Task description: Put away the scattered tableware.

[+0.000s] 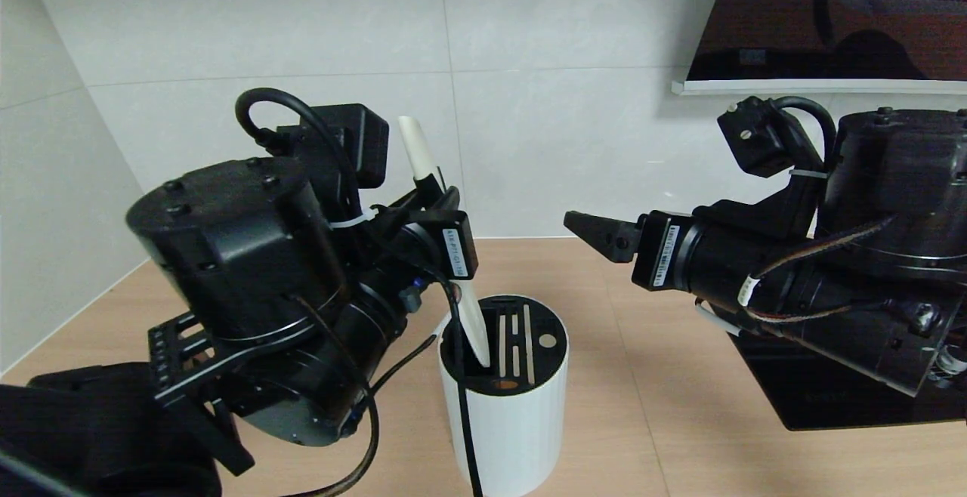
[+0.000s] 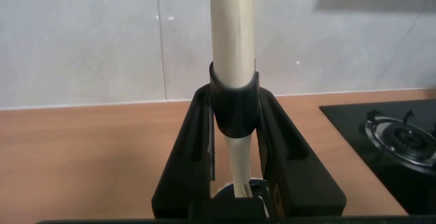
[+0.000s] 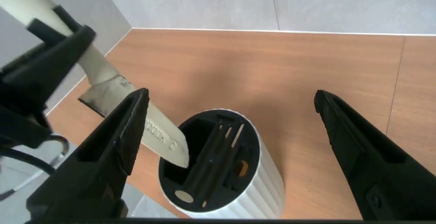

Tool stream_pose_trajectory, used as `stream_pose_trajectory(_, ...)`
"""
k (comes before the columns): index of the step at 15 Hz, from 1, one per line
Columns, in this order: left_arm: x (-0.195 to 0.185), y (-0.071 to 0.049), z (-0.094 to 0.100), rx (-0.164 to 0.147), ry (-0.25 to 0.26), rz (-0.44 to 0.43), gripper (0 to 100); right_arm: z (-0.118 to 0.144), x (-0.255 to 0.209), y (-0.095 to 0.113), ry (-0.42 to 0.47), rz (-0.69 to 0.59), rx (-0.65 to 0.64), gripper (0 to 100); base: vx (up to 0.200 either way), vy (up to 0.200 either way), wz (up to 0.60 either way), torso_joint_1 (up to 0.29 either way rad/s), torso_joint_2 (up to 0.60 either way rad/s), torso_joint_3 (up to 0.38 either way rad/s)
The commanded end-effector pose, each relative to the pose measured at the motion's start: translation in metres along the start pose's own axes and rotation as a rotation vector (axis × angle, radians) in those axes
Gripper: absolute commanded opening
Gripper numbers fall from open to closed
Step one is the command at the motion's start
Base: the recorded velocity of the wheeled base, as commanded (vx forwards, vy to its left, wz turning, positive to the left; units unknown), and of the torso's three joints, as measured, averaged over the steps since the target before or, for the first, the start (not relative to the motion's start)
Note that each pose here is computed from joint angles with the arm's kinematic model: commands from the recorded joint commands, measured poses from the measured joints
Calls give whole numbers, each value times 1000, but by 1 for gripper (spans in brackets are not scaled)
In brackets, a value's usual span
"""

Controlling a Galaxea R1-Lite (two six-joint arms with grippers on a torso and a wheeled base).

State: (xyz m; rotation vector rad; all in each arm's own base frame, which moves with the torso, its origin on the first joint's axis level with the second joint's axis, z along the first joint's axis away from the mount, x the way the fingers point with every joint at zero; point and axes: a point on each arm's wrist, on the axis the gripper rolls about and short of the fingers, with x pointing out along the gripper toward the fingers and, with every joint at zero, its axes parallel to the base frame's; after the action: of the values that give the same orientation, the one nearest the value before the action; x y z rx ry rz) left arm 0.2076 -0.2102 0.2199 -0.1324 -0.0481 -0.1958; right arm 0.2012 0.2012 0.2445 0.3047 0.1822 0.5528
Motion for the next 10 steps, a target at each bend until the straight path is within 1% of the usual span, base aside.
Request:
stream_pose_trajectory(1, 3, -4, -9, 11, 22, -2, 0, -1, 1, 0, 4, -1, -1, 100, 0, 0, 0, 0, 0, 0)
stream_pose_trajectory(4, 6, -5, -24, 40, 63, 0, 0, -2, 2, 0, 7, -2, -1, 100, 0, 0, 0, 0, 0, 0)
stream_pose_trajectory(6, 6, -8, -29, 47, 76, -7, 0, -2, 2, 0, 7, -2, -1, 100, 0, 0, 0, 0, 0, 0)
stream_pose_trajectory(7, 7, -11, -38, 44, 99, -12, 0, -3, 2, 0, 8, -3, -2, 100, 0, 0, 0, 0, 0, 0)
stream_pose_trajectory(9, 7, -13, -44, 53, 115, -15, 0, -3, 2, 0, 10, -3, -2, 100, 0, 0, 0, 0, 0, 0)
stream_pose_trajectory(10, 7, -12, -49, 66, 130, -13, 0, -3, 2, 0, 10, -3, -2, 100, 0, 0, 0, 0, 0, 0)
